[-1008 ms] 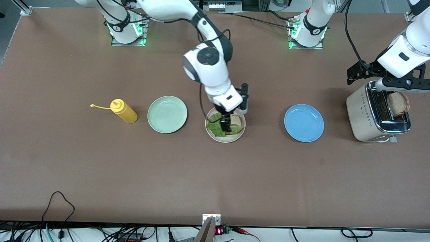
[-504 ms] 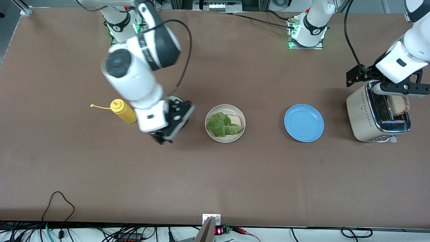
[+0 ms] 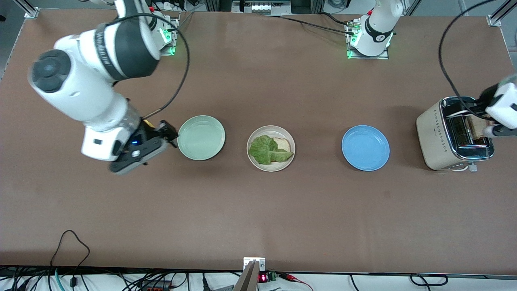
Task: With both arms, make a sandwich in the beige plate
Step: 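Withdraw the right gripper while the left gripper reaches into the toaster, then grasp the second bread slice and lift it from the toaster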
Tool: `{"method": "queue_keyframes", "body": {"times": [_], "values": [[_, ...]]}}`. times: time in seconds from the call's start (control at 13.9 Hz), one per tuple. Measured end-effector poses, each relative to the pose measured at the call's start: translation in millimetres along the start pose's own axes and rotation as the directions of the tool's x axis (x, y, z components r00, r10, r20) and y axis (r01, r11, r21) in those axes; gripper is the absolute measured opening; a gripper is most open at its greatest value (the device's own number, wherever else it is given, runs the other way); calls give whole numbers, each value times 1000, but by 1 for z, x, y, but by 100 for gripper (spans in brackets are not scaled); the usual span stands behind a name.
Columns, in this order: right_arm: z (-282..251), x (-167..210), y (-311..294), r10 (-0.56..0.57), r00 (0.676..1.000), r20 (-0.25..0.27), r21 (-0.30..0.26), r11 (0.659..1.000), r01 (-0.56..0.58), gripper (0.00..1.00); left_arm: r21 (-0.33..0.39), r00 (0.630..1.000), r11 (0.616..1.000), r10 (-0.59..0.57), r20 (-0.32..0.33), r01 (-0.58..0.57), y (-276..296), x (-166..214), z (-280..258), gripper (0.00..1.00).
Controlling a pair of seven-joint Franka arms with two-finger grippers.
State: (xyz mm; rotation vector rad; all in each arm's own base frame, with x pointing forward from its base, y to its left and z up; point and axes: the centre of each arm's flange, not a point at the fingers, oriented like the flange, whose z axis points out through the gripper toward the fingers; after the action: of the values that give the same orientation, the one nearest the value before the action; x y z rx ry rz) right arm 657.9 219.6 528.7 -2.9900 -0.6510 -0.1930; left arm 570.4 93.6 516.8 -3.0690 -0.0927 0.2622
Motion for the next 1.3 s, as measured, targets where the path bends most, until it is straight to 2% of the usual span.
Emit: {"method": "queue_keyframes", "body": {"times": [0.22, 0.43, 0.65, 0.94, 1.08, 1.3], "values": [[-13, -9, 31, 152, 988, 8, -25, 988, -151, 100, -10, 997, 997, 81, 2, -81, -59, 6, 17, 100], [-27, -17, 61, 212, 977, -8, -60, 976, -212, 100, -29, 991, 991, 131, 4, -131, -109, 15, 51, 100], [-47, -28, 89, 261, 965, -31, -76, 962, -263, 100, -84, 992, 990, 120, 41, -116, -140, 20, 91, 98], [-59, -47, 133, 317, 948, -14, -53, 947, -317, 100, -133, 993, 989, 84, 86, -72, -175, 19, 134, 94], [-57, -51, 145, 322, 947, -6, -53, 945, -322, 100, -143, 993, 988, 73, 95, -59, -184, 20, 150, 78], [-62, -53, 143, 288, 958, 5, -71, 955, -287, 100, -155, 991, 986, 73, 115, -54, -185, 20, 161, 43]]}}
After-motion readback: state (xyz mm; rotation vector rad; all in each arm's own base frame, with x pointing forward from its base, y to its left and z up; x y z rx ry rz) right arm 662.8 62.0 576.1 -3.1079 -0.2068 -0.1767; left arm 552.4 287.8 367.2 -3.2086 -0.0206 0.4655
